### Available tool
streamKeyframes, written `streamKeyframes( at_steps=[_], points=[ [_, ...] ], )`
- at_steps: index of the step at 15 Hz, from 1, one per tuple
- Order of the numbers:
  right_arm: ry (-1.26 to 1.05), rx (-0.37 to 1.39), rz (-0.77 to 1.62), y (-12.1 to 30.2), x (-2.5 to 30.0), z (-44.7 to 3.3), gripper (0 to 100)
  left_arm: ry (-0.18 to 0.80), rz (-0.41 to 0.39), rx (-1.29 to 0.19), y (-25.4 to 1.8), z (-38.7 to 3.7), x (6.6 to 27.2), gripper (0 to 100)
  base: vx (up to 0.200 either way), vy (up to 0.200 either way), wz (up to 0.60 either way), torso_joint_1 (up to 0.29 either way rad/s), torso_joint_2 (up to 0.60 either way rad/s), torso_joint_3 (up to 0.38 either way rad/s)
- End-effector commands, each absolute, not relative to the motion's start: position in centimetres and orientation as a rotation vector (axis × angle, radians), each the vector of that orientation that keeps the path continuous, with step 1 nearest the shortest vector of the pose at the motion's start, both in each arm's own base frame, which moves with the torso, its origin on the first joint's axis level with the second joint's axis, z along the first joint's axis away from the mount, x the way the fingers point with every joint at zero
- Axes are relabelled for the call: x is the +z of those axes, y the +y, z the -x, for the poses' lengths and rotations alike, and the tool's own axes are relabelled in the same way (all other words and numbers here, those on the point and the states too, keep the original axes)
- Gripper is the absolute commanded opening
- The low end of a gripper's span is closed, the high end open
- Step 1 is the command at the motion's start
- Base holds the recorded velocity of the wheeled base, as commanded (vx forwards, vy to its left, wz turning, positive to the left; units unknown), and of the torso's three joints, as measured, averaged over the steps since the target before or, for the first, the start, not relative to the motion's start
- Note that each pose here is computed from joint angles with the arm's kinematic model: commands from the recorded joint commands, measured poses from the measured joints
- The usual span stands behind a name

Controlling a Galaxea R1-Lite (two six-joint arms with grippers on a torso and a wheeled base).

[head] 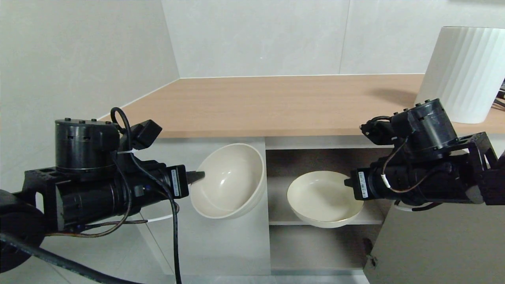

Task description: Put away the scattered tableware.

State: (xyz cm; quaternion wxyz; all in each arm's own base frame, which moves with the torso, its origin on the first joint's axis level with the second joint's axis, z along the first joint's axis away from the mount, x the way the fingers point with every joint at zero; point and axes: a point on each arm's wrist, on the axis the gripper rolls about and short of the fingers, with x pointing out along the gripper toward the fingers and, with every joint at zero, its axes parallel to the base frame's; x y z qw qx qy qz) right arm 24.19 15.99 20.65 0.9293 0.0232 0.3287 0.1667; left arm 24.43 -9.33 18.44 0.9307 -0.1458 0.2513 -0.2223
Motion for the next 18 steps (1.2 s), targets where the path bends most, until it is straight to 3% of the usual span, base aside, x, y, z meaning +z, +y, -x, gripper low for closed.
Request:
streamKeyframes(
  at_steps=[1,8,18],
  points=[
    [0.683,0.339,-0.043,16.1,20.3,-24.4,0,0.518,0.298,-0.455,-9.3,-24.5,18.4,0,0.000,0.000,0.00,-0.105,0.45,0.330],
    [0.718,0.327,-0.026,16.6,19.1,-25.0,0,0.529,0.297,-0.455,-9.4,-24.5,18.1,0,0.000,0.000,0.00,-0.019,0.08,0.059],
    [0.885,0.228,0.127,19.2,10.3,-30.0,0,0.543,0.291,-0.465,-9.8,-24.6,17.7,0,0.000,0.000,0.00,0.000,0.00,0.000]
  ],
)
